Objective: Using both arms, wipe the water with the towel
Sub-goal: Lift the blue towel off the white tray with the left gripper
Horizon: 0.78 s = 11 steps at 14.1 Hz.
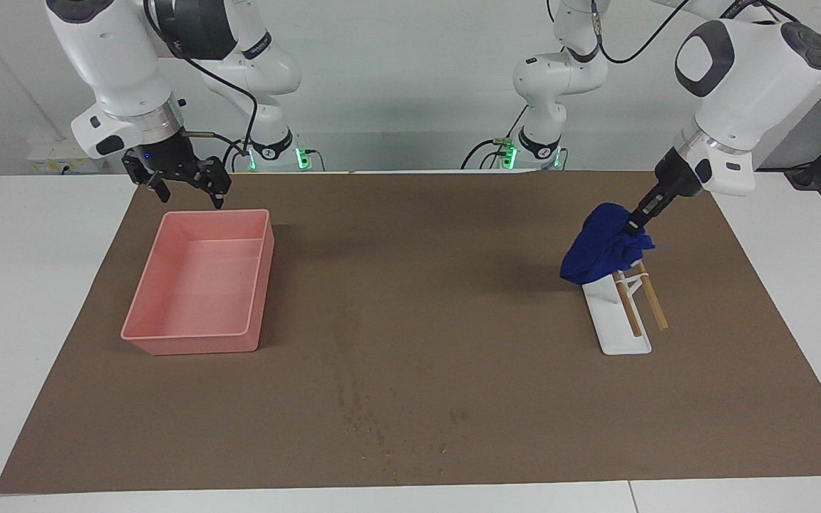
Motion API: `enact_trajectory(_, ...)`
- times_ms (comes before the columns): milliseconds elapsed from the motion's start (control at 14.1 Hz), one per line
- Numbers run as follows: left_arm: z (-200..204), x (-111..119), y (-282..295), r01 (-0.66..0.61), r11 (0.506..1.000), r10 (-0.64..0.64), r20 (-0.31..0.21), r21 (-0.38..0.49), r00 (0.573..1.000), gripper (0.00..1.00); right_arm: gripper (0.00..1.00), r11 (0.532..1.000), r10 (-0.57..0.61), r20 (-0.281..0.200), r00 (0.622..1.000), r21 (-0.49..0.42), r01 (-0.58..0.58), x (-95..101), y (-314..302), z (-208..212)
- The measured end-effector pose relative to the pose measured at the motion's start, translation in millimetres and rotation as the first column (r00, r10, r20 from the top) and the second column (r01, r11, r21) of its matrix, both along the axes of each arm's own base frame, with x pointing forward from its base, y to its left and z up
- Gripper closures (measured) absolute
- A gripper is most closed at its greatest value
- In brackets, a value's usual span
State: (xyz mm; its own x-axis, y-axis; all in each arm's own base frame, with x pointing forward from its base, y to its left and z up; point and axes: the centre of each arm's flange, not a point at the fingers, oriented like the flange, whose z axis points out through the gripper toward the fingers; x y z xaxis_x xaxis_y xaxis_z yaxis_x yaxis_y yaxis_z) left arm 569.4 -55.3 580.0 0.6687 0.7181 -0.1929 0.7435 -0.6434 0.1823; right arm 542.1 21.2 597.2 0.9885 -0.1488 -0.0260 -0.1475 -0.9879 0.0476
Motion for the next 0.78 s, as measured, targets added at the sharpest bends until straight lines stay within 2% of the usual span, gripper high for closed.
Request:
enact_trajectory(142,4,-1,-15,-0.244,0.966,0.237,-0.090,-0.083,0.967,0.86,0.00,1.000,0.000,0.000,1.000,0.000,0.000,0.0,0,0)
enact_trajectory(356,11,2,-30,-0.497,0.853,0.461,-0.215,-0.161,0.861,0.86,0.00,1.000,0.000,0.000,1.000,0.000,0.000,0.0,0,0)
enact_trajectory(569,17,9,-34,-0.707,0.672,0.625,-0.344,-0.221,0.701,0.86,0.00,1.000,0.000,0.000,1.000,0.000,0.000,0.0,0,0)
enact_trajectory(783,14,18,-34,-0.845,0.473,0.707,-0.464,-0.249,0.533,0.86,0.00,1.000,0.000,0.000,1.000,0.000,0.000,0.0,0,0)
